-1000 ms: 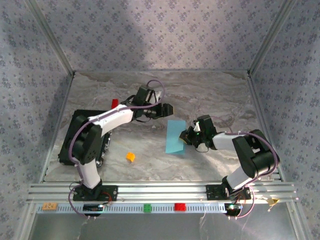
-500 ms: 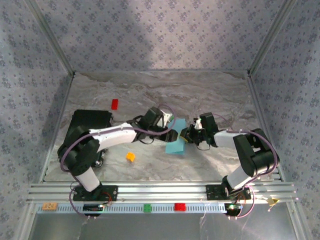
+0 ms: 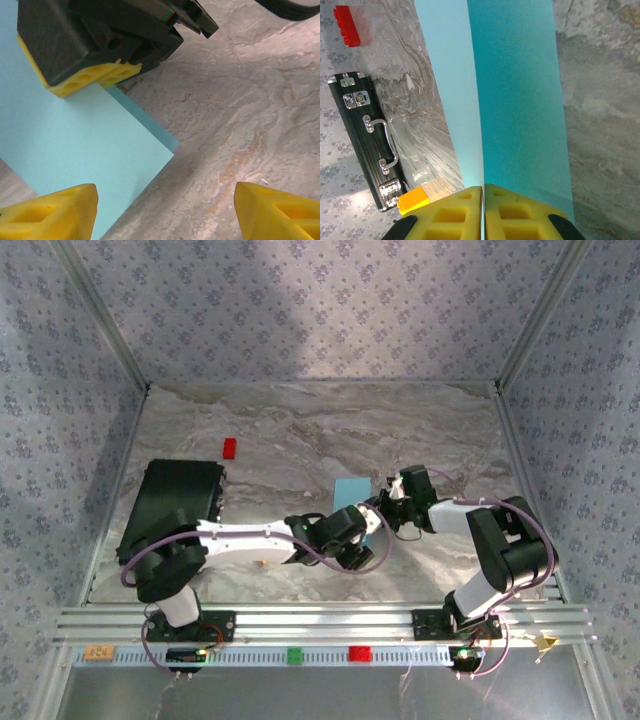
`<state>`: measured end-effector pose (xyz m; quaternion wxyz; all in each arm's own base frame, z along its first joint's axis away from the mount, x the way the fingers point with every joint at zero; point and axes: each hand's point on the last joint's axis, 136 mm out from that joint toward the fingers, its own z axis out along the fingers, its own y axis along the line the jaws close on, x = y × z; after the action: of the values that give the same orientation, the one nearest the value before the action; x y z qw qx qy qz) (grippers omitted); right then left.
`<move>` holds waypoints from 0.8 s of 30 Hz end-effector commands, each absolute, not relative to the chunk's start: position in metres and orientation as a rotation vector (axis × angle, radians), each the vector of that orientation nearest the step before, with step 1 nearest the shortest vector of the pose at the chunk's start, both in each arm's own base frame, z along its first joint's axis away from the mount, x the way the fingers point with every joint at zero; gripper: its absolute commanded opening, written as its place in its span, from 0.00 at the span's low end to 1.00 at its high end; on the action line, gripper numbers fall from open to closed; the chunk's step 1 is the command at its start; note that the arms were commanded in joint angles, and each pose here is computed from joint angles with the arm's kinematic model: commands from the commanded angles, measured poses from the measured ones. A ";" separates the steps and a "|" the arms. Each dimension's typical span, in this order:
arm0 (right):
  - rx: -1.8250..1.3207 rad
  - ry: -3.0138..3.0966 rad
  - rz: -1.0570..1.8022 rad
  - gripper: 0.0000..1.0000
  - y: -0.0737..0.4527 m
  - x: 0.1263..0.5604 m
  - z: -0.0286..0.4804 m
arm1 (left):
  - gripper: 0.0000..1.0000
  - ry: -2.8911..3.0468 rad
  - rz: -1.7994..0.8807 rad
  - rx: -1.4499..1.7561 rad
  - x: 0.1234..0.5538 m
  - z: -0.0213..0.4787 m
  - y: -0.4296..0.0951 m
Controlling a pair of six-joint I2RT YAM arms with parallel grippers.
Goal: Fold a paper plane with a square sheet of paper (pick it up from the middle)
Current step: Fold the triangle a second time at the center of the table.
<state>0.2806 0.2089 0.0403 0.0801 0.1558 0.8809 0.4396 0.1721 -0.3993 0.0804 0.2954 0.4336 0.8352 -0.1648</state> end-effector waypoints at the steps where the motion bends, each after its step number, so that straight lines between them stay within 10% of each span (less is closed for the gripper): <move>1: 0.462 2.646 1.315 0.10 0.208 0.282 0.042 | 0.73 2.144 -0.225 1.203 0.187 0.080 -0.395; 24: 0.468 2.639 1.316 0.10 0.207 0.284 0.046 | 0.62 2.119 -0.141 1.269 0.191 0.065 -0.407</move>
<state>0.2786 0.2066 0.0378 0.0729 0.1620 0.8827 0.4350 0.1895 -0.4025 0.0627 0.3231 0.4794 0.8135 -0.0635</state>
